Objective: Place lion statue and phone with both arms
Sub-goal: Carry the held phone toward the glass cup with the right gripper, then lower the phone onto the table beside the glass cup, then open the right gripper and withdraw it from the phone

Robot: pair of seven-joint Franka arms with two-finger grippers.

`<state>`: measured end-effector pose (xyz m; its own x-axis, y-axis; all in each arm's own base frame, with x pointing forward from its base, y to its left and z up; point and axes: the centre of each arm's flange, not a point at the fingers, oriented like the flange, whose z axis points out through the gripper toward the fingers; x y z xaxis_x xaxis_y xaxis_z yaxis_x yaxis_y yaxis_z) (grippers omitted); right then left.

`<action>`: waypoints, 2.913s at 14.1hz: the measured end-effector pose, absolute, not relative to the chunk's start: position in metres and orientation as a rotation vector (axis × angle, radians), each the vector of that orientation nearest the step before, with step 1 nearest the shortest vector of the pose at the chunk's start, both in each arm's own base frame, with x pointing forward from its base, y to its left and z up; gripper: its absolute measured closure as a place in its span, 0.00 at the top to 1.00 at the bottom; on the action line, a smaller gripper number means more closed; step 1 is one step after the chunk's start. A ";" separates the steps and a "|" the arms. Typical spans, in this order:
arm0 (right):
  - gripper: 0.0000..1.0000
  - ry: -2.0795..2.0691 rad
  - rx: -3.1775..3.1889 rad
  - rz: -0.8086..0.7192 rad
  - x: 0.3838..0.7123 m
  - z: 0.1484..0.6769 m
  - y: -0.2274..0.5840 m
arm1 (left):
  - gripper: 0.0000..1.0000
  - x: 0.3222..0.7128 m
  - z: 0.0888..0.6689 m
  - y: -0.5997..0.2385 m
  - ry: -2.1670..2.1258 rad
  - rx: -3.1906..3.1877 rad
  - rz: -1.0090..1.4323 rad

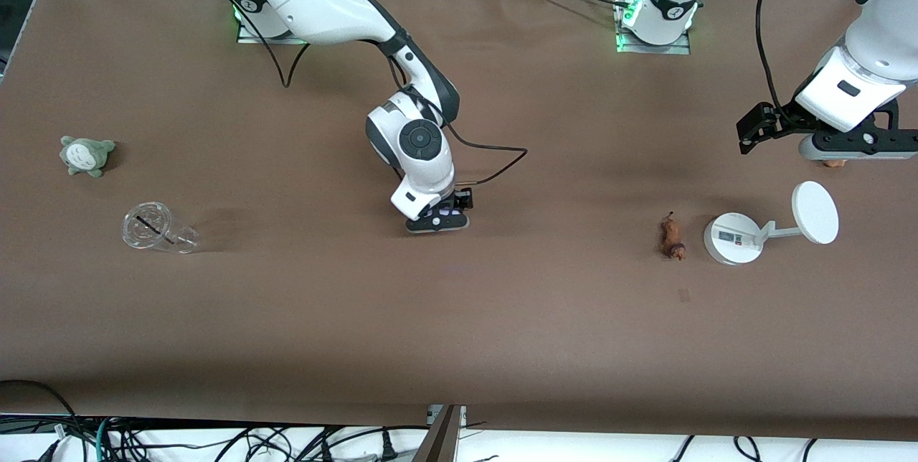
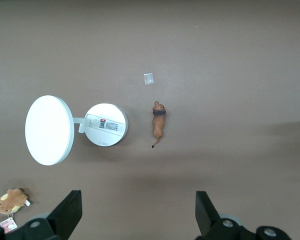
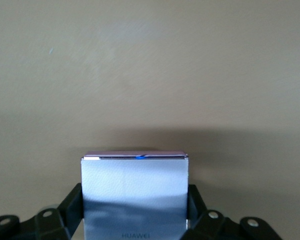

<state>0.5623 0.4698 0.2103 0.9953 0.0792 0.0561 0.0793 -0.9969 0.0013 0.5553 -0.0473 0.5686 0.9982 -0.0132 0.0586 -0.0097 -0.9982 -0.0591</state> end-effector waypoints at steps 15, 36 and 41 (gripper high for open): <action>0.85 -0.226 -3.183 0.124 0.663 0.339 0.147 | 1.00 0.554 0.574 -0.057 0.044 -3.080 -0.070; 0.85 -0.172 -3.171 0.005 0.650 0.176 0.023 | 1.00 0.556 0.576 -0.068 0.074 -3.078 -0.003; 0.94 -0.174 -3.170 0.006 0.650 0.175 0.025 | 1.00 0.555 0.577 -0.068 0.074 -3.078 -0.001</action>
<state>0.6503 0.0247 0.1752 0.9940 0.1095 -0.0055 0.1097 -0.9934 0.0324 0.5553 -0.0682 0.5765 0.9989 -0.0479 -0.0010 -0.0479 -0.9969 -0.0624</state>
